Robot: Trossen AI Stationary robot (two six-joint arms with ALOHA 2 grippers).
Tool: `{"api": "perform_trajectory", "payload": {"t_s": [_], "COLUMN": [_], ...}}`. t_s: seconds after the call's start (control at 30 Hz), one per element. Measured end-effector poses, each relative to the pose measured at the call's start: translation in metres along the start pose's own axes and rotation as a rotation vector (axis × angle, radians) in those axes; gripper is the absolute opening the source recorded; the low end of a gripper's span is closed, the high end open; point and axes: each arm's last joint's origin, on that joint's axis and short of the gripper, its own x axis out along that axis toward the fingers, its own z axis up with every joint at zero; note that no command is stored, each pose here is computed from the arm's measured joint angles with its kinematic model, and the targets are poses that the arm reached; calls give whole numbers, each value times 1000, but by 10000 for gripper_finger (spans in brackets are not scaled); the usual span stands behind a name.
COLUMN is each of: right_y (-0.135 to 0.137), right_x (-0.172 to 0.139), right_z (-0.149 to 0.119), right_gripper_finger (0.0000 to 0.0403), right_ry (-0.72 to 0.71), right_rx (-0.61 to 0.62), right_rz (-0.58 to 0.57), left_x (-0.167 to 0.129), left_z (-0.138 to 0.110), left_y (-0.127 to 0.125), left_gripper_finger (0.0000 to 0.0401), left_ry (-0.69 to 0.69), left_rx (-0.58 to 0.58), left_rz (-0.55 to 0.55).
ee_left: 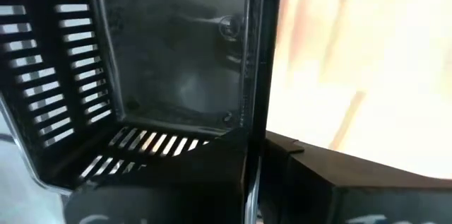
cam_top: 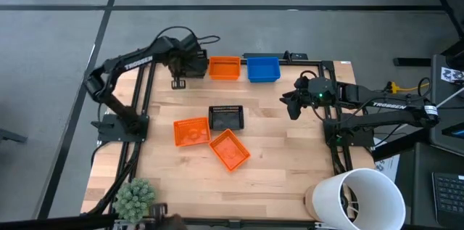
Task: Stack baskets by color
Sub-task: Stack the middle black bin on top of the top black bin
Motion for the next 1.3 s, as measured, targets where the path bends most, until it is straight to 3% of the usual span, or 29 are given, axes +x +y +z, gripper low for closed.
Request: {"api": "perform_trajectory", "payload": {"t_s": [0.13, 0.33, 0.8, 1.3], "right_y": [0, 0, 0, 0], "right_x": [0, 0, 0, 0], "right_z": [0, 0, 0, 0], "right_gripper_finger": [122, 122, 122, 122], "right_ry": [0, 0, -1, 0], "right_rx": [0, 0, -25, 5], "right_rz": [0, 1, 1, 3], "left_x": [25, 32, 55, 66], "left_z": [2, 4, -13, -10], "left_y": [17, 30, 27, 23], "left_gripper_finger": [0, 0, 0, 10], "left_ry": [33, 29, 62, 30], "left_rx": [17, 90, 102, 109], "left_rz": [-3, 78, 4, 52]}}
